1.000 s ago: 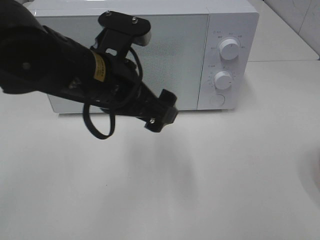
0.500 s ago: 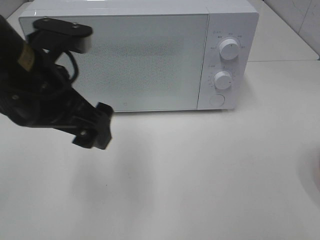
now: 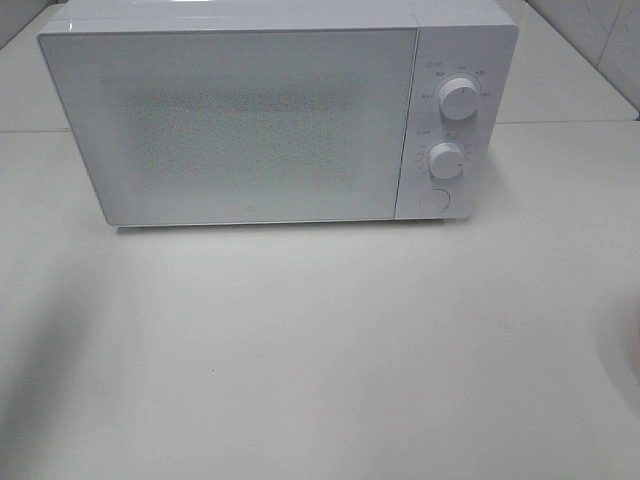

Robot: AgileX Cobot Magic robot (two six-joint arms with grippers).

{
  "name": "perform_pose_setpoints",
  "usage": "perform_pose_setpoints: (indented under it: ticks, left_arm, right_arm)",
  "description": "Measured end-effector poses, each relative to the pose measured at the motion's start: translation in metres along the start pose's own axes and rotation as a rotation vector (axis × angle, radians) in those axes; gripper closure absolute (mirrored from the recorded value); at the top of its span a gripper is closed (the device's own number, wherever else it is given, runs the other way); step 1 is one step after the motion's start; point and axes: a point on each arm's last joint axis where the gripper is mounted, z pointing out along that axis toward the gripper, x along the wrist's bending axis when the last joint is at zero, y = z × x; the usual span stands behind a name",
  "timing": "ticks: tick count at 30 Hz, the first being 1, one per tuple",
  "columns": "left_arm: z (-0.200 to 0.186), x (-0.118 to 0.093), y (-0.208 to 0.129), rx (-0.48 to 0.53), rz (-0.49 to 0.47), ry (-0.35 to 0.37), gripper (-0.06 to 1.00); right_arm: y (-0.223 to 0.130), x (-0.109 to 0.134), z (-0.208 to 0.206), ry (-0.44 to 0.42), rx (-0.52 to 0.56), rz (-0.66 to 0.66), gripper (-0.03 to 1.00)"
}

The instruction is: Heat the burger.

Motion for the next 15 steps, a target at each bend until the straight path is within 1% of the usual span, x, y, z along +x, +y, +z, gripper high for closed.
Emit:
perform_pose_setpoints:
  ticks: [1,2,3,4,7,9,10,12,13,15]
  left_arm:
    - [-0.002,0.006,-0.006,-0.004,-0.03,0.002,-0.04]
    - [-0.002,0.006,-0.006,-0.004,-0.03,0.002,-0.04]
    - [-0.003,0.014,-0.02,-0.007,-0.075,0.006,-0.04]
    - [-0.008,0.018,-0.034,-0.02,-0.098,0.009,-0.04]
    - [-0.009,0.019,-0.043,-0.025,-0.105,0.011,-0.04]
    - [-0.014,0.018,-0.064,-0.057,-0.106,0.014,-0.04]
    - [-0.014,0.018,-0.064,-0.057,-0.106,0.014,-0.04]
    - [-0.016,0.019,-0.092,-0.1,-0.097,0.035,-0.04]
    - [-0.016,0.019,-0.092,-0.1,-0.097,0.035,-0.04]
    - [-0.014,0.02,-0.112,-0.125,-0.088,0.055,-0.04]
  right_arm:
    - [0.0,0.0,0.0,0.0,0.0,0.0,0.23]
    - [0.0,0.0,0.0,0.0,0.0,0.0,0.23]
    - [0.0,0.0,0.0,0.0,0.0,0.0,0.23]
    - [0.0,0.0,0.0,0.0,0.0,0.0,0.23]
    - [0.0,0.0,0.0,0.0,0.0,0.0,0.23]
    - [0.0,0.0,0.0,0.0,0.0,0.0,0.23]
    - [0.0,0.0,0.0,0.0,0.0,0.0,0.23]
    - [0.0,0.0,0.0,0.0,0.0,0.0,0.23]
    - [0.0,0.0,0.0,0.0,0.0,0.0,0.23]
    - [0.0,0.0,0.0,0.0,0.0,0.0,0.23]
